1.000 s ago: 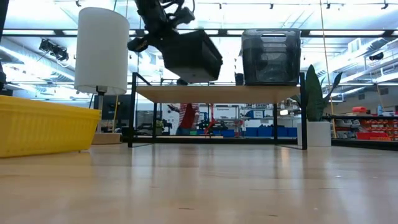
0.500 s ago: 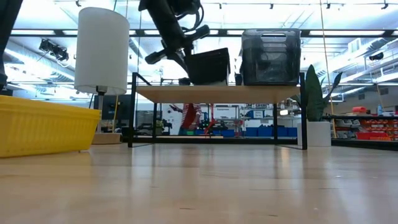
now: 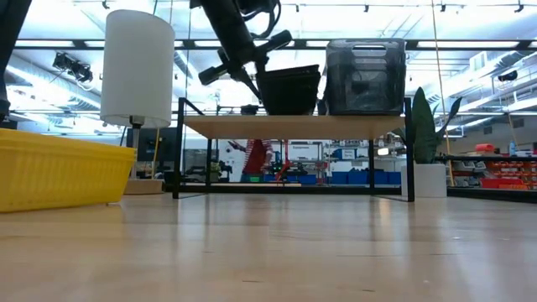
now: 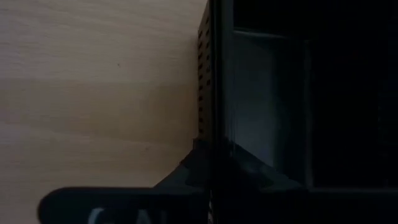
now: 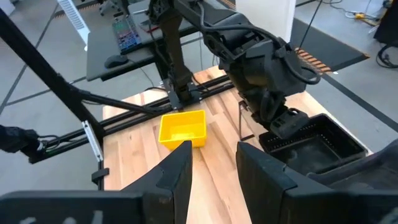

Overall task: Stack baskets on shelf by color
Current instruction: Put the stacked black bins on the shelf

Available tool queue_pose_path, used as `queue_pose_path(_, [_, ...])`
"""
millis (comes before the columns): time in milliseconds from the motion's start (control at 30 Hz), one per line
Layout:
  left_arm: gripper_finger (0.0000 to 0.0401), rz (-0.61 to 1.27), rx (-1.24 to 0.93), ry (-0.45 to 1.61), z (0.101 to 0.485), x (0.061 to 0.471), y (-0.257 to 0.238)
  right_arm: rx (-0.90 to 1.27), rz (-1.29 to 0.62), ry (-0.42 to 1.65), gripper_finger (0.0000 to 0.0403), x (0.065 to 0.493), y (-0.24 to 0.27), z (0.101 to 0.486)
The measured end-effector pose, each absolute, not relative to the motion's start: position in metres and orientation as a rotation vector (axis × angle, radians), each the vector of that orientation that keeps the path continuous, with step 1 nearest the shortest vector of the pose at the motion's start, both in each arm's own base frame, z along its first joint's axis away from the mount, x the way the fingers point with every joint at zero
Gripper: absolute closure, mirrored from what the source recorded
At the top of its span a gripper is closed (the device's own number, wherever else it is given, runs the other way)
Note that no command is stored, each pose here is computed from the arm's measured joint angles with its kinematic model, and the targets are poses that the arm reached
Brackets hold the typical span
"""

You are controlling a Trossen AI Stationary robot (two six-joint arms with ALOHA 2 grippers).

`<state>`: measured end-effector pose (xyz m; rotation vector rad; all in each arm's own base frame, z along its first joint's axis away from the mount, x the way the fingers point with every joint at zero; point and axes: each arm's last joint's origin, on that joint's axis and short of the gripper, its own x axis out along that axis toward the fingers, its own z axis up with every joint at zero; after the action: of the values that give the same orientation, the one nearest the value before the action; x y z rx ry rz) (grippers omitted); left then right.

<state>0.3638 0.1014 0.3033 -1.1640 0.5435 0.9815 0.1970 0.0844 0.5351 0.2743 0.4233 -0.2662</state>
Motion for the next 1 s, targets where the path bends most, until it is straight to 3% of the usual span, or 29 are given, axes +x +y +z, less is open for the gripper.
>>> queue_pose_path(633, [0.0265,0.910,-1.140,0.454,0.299,0.382,0.102,0.262,-0.227,0.432,0.0273,0.195,0.090,0.535])
queue_pose_path(1000, [0.0178,0.889,-1.079,0.443,0.306,0.380,0.103,0.262,-0.228,0.432,0.0273,0.195,0.090,0.535])
